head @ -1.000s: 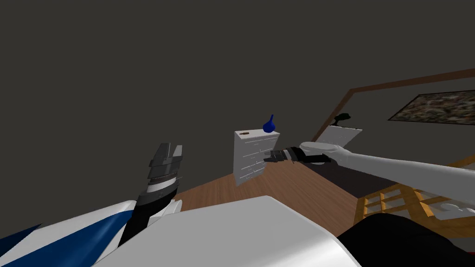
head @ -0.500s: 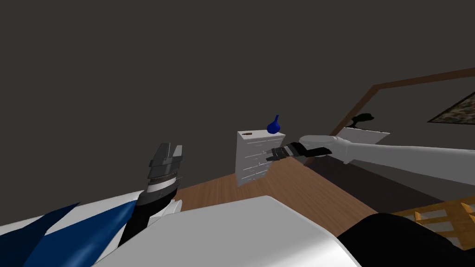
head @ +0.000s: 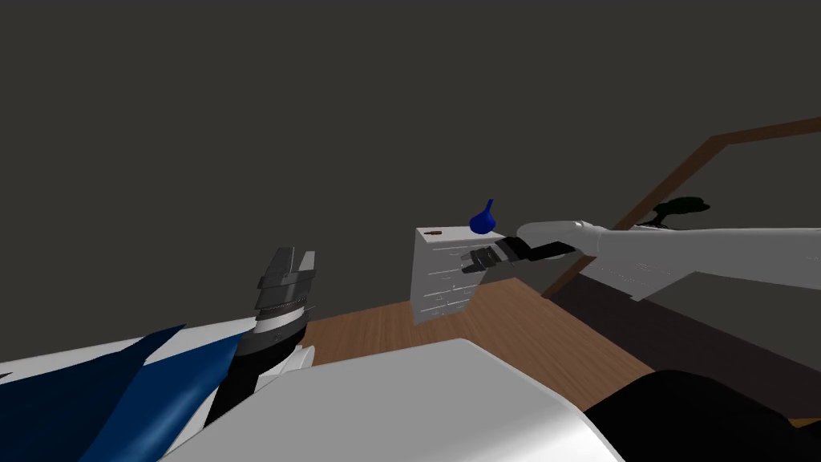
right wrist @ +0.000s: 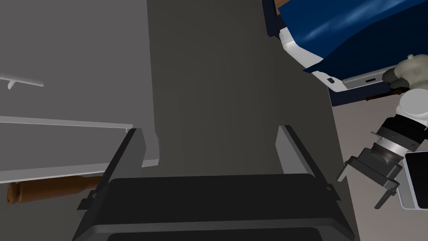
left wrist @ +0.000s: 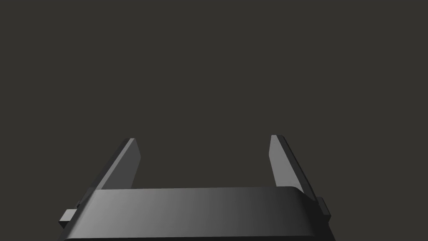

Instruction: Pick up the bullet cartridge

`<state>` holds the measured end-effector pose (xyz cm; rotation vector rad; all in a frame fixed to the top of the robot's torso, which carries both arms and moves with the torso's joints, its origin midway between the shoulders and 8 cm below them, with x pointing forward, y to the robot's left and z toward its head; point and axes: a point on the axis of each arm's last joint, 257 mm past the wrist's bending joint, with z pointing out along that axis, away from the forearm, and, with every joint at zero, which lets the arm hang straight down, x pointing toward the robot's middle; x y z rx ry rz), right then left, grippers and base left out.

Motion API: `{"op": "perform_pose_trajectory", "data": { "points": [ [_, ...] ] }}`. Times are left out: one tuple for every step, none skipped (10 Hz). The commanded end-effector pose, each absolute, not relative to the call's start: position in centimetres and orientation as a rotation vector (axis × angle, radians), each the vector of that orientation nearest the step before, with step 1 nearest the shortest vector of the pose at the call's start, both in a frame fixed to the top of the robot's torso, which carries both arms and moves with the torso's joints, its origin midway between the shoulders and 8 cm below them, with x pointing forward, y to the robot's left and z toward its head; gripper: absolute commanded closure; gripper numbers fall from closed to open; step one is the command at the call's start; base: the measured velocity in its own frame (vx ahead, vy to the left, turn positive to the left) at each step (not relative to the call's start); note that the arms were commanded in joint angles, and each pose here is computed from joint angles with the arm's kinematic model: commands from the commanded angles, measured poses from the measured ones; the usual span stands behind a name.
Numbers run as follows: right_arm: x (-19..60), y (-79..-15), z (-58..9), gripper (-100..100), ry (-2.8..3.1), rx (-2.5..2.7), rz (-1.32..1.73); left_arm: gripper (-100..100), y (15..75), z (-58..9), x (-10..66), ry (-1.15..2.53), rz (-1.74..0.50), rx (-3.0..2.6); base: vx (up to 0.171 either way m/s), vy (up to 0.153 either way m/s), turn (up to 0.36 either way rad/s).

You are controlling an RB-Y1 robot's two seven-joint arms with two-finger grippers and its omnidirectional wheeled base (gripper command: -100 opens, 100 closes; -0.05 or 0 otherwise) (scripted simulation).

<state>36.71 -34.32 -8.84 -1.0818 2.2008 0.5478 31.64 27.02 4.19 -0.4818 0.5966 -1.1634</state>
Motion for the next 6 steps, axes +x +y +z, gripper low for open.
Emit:
{"op": "perform_pose_trajectory", "data": {
  "points": [
    [36.5,-34.9,-9.4,-100,2.241,-1.075,0.53,0,27.0,4.2,31.6,0.597,-1.163,-0.482,0.0,0.0,0.0],
    [36.3,-35.4,-9.8,-100,2.252,-1.1,0.505,0,27.0,4.2,31.6,0.597,-1.163,-0.482,0.0,0.0,0.0],
    [36.2,-35.7,-10.1,-100,2.257,-1.118,0.489,0,27.0,4.2,31.6,0.597,-1.163,-0.482,0.0,0.0,0.0],
    [36.4,-36.7,-9.2,-100,2.284,-1.173,0.434,0,27.0,4.2,31.6,0.597,-1.163,-0.482,0.013,-0.012,0.303],
    [36.4,-36.8,-9.1,-100,2.29,-1.187,0.419,0,27.0,4.2,31.6,0.597,-1.164,-0.482,0.02,-0.029,0.242],
    [36.5,-37.6,-8.3,-100,2.31,-1.231,0.373,0,27.0,4.2,31.6,0.597,-1.163,-0.482,0.032,-0.033,0.323]
  ]
}}
